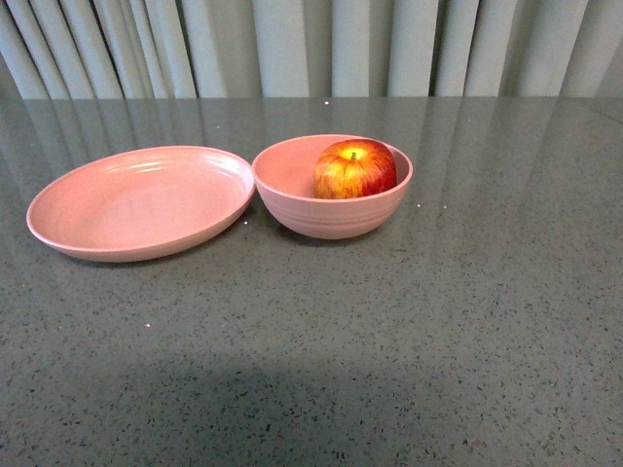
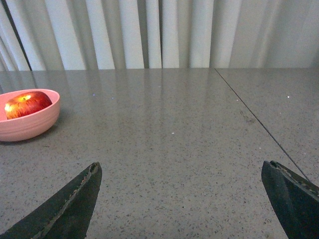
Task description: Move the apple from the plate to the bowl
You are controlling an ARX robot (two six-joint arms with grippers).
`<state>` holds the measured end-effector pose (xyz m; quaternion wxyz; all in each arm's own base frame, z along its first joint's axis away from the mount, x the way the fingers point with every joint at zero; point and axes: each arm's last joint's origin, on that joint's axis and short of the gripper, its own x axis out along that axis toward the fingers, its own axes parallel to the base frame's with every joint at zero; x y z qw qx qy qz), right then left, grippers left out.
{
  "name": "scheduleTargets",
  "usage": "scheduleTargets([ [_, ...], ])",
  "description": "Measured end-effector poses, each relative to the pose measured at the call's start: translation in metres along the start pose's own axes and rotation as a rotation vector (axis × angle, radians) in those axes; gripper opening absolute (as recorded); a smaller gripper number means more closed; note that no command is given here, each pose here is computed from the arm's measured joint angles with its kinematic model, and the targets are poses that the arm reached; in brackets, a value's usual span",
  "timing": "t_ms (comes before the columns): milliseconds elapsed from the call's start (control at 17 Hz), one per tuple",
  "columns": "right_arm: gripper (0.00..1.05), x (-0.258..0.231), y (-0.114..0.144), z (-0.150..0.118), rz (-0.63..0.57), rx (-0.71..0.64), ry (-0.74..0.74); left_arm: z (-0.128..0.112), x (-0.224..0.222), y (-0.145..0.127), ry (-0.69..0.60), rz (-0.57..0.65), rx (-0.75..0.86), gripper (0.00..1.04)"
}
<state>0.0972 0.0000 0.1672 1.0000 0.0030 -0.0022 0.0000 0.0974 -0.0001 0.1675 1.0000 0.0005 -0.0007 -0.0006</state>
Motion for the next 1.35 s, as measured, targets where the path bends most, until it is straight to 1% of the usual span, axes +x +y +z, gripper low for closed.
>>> scheduleTargets([
  [59,0.98,0.0,0.0,0.0,0.0,0.0,0.0,0.0,0.0,0.0,0.0,0.0,0.0,0.08],
  [294,0.98,0.0,0.0,0.0,0.0,0.0,0.0,0.0,0.0,0.0,0.0,0.0,0.0,0.55],
  [471,0.98,0.0,0.0,0.0,0.0,0.0,0.0,0.0,0.0,0.0,0.0,0.0,0.0,0.93],
  [529,0.98,0.0,0.0,0.0,0.0,0.0,0.0,0.0,0.0,0.0,0.0,0.0,0.0,1.0],
  [588,0.98,0.0,0.0,0.0,0.0,0.0,0.0,0.0,0.0,0.0,0.0,0.0,0.0,0.97],
  [1353,0.98,0.0,0.0,0.0,0.0,0.0,0.0,0.0,0.0,0.0,0.0,0.0,0.0,0.98],
])
